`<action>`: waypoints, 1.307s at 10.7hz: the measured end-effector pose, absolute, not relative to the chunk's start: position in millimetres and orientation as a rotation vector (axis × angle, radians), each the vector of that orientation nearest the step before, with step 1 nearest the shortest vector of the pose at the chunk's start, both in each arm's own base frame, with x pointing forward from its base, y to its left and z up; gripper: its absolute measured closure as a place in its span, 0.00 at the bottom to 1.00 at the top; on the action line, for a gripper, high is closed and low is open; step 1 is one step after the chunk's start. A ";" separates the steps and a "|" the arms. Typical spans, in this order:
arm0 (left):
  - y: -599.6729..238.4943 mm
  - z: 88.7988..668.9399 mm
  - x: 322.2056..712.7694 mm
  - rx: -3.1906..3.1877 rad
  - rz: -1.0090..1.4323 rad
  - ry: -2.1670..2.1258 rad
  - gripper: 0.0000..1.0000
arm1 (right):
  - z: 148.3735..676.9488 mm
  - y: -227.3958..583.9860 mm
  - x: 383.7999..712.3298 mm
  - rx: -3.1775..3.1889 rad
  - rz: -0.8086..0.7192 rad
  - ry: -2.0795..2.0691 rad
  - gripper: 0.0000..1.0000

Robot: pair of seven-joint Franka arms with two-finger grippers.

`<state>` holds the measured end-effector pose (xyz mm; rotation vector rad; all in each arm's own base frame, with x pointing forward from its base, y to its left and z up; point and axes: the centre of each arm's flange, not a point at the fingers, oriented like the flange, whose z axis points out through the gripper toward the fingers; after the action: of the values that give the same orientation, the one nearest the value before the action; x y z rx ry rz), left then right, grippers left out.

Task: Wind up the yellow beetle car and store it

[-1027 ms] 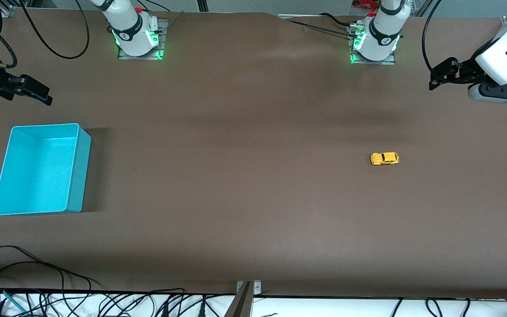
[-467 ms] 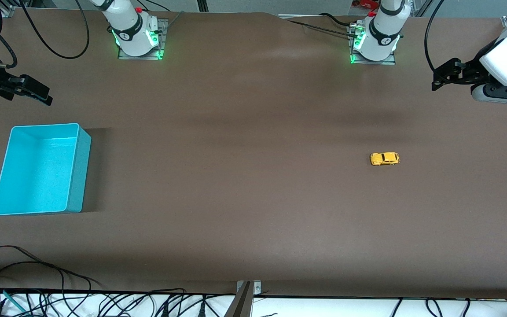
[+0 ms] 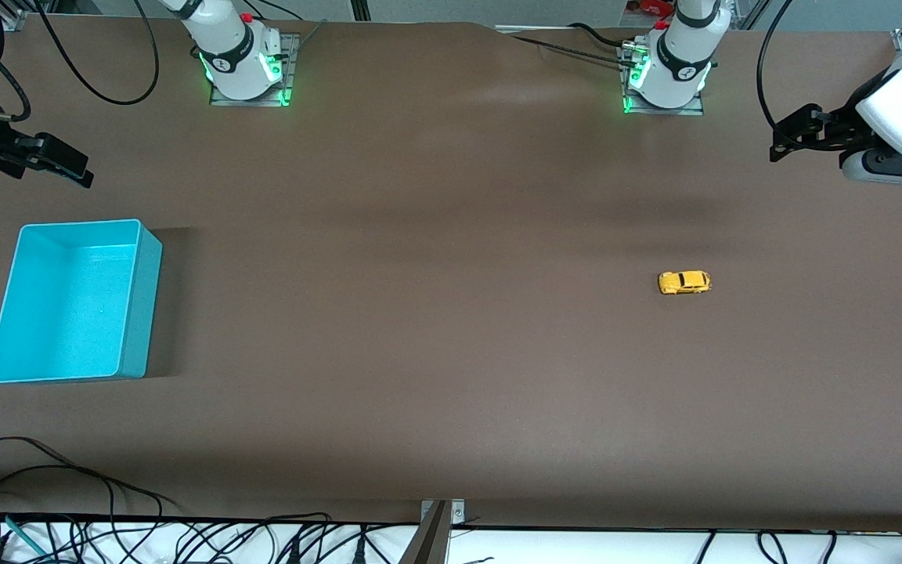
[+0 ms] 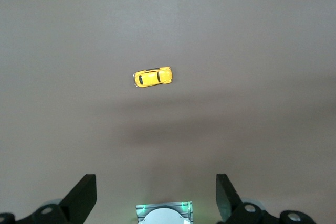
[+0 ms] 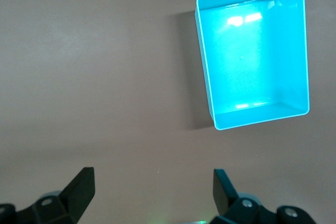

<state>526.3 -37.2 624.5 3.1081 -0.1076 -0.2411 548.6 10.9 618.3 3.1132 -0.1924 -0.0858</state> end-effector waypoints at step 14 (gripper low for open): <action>-2.0 593.4 550.9 3.100 -0.263 -0.004 0.00 | 618.3 10.5 548.6 3.113 -0.087 -0.193 0.00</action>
<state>550.9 -2.0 593.4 3.1005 -0.0042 -0.2627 548.6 10.5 618.3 3.1131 -0.1933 -0.0867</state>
